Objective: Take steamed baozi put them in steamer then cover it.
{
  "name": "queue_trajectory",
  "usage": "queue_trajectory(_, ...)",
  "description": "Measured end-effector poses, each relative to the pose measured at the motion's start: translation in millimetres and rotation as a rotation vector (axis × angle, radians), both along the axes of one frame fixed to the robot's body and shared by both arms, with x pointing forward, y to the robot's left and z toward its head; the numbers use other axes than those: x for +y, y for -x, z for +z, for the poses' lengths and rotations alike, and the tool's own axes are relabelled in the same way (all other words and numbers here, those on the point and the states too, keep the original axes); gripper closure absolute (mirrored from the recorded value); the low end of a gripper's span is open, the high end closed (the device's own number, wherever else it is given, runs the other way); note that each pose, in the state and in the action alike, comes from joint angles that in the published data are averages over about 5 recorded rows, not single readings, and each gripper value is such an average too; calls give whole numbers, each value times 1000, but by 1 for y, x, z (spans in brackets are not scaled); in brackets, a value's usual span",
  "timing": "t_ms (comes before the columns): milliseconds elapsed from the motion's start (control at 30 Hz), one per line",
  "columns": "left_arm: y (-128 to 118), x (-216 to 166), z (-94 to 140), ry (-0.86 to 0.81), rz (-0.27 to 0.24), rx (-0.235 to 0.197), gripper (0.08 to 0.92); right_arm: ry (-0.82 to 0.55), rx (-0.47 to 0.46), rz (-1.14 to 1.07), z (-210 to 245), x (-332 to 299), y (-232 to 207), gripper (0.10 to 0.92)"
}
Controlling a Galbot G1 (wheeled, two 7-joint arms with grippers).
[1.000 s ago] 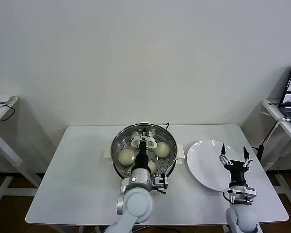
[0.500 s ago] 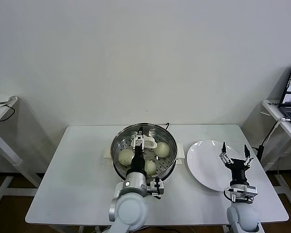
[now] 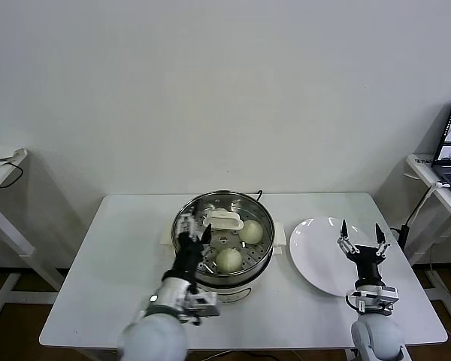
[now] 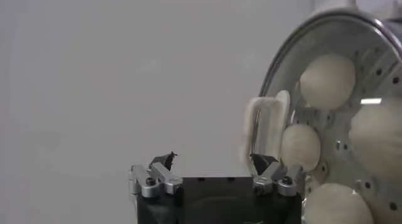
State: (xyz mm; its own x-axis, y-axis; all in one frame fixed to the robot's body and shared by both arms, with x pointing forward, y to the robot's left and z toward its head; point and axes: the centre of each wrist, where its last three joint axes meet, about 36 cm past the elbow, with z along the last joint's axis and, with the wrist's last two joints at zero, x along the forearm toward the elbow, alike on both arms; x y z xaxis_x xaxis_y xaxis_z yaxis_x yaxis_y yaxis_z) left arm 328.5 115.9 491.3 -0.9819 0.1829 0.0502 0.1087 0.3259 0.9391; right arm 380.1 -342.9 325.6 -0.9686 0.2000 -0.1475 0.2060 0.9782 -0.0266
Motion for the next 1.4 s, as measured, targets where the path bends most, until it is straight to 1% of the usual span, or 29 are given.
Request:
queue_trajectory(133,-4,33,-2,192,-10,-23,177,-34,22,21,6,3,5,200)
queue_trajectory(200,-8,52,-6,284,-10,-33,177,-59,34,33,8,6,8,200)
queue_trajectory(267,-12,70,-13,375,-11,-33,177,-82,46,43,10,8,11,200)
queue_trajectory(367,-16,95,-28,510,-13,-19,177,-111,64,56,12,12,15,200)
queue_trajectory(467,-19,114,-44,642,-9,5,177,-132,75,64,14,16,19,200)
queue_trajectory(633,-18,138,-69,806,15,37,177,-154,91,70,13,18,28,200)
queue_trajectory(767,-16,151,-83,875,38,49,177,-164,107,76,10,20,34,200)
queue_trajectory(1000,-15,166,-101,941,66,50,177,-172,128,95,4,23,42,200)
queue_trajectory(1400,-12,179,-115,974,97,40,177,-166,128,109,4,22,45,200)
